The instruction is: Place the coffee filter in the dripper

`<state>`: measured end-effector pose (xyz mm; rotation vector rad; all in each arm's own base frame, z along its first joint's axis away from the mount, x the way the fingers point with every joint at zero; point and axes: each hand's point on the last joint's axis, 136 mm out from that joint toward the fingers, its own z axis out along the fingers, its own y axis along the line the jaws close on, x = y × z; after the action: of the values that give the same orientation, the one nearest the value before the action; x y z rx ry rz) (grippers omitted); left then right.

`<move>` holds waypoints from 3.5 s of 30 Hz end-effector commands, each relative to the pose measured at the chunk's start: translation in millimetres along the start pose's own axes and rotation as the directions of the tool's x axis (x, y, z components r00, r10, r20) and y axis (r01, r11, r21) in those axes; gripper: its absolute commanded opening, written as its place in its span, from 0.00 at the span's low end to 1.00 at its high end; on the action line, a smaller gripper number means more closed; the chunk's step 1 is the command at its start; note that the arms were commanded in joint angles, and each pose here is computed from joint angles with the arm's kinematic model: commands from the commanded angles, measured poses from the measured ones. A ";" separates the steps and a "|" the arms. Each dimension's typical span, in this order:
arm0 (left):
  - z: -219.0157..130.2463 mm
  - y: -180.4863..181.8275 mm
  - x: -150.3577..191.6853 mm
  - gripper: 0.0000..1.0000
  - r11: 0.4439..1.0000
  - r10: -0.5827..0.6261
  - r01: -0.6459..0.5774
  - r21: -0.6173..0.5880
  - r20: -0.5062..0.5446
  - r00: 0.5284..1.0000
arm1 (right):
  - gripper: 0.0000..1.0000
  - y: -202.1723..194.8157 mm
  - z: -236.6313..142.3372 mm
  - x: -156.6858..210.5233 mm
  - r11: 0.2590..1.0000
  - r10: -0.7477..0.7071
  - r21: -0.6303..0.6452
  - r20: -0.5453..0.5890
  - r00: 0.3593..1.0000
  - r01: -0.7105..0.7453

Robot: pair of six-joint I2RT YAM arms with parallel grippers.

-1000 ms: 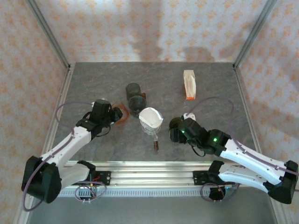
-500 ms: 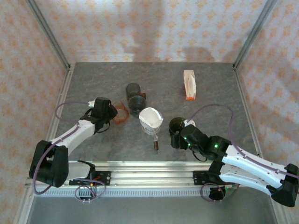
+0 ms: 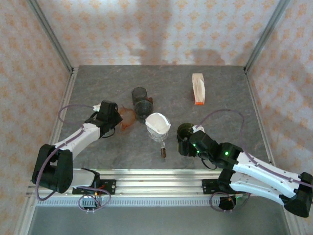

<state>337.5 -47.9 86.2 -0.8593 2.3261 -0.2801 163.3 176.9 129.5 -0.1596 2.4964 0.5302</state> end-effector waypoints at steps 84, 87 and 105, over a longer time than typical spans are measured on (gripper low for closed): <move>-87.1 57.4 57.2 0.00 1.000 -0.015 0.015 -0.001 -0.162 0.987 | 0.68 52.0 133.5 -24.3 0.924 -0.367 -0.002 0.276 0.888 0.382; -87.6 56.6 56.8 0.00 1.000 -0.009 0.010 0.001 -0.162 0.987 | 0.68 53.3 138.8 -27.9 0.924 -0.370 0.013 0.284 0.885 0.382; -86.8 58.1 60.0 0.00 1.000 -0.014 0.015 0.003 -0.171 0.985 | 0.68 59.8 170.5 -72.7 0.927 -0.371 0.075 0.327 0.869 0.367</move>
<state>214.6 -43.7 98.8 -0.8690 2.5025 -0.3540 280.3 299.1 56.0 -0.5177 2.0964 0.3872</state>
